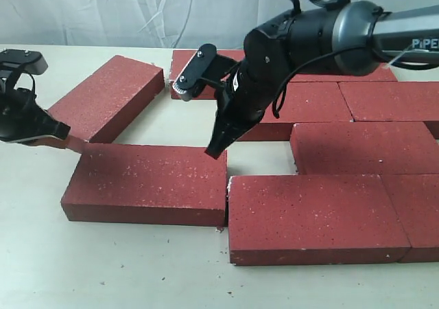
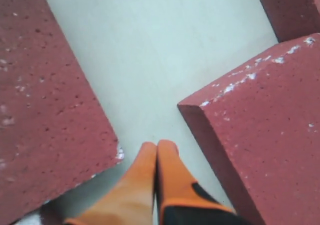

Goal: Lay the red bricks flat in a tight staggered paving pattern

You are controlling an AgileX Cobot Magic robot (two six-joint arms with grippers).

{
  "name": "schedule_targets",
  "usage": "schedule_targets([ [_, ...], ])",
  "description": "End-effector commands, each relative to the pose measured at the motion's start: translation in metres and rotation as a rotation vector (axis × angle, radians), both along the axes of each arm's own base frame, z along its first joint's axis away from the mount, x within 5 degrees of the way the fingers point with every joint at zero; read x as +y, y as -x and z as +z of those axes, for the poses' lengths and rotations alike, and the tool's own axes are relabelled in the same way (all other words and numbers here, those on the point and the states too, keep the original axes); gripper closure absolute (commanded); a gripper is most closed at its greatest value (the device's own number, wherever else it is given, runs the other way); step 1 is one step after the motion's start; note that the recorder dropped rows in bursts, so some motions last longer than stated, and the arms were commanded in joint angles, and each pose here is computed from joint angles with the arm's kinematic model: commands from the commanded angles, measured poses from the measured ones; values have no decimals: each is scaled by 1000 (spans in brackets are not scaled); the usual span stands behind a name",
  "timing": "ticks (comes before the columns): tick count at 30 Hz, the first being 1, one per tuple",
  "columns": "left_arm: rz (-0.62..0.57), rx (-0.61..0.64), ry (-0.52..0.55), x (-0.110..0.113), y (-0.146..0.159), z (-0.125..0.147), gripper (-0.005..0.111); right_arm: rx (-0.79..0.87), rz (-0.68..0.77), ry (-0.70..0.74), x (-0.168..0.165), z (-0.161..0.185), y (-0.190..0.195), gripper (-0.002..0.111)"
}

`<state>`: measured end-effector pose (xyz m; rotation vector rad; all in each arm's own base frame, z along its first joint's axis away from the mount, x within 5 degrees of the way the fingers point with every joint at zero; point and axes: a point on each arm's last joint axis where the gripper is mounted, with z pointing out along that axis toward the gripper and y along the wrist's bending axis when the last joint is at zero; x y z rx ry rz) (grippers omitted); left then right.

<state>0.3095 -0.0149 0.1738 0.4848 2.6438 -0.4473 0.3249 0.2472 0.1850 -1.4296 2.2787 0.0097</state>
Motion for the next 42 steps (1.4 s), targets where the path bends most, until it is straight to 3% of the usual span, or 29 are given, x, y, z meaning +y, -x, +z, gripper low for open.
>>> schedule_targets([
  [1, -95, 19, 59, -8, 16, 33, 107, 109, -31, -116, 12, 39, 24, 109],
  [5, -144, -52, 57, -11, 20, 48, 107, 216, 118, -98, 23, 36, 45, 109],
  [11, -308, 26, 88, -16, 34, 44, 107, 312, 377, -83, 47, 16, 68, 109],
  [14, -288, 21, 37, -12, 30, 32, 107, 340, 453, -51, 55, 1, 75, 109],
  [19, -294, 123, 3, -7, 24, 2, 107, 343, 636, 21, 63, -20, 83, 109],
  [33, -252, 248, 57, -9, 16, -38, 107, 237, 669, 101, 65, -44, 69, 109],
  [42, -260, 228, 68, -9, 8, -28, 107, 261, 694, 131, 62, -35, 70, 109],
])
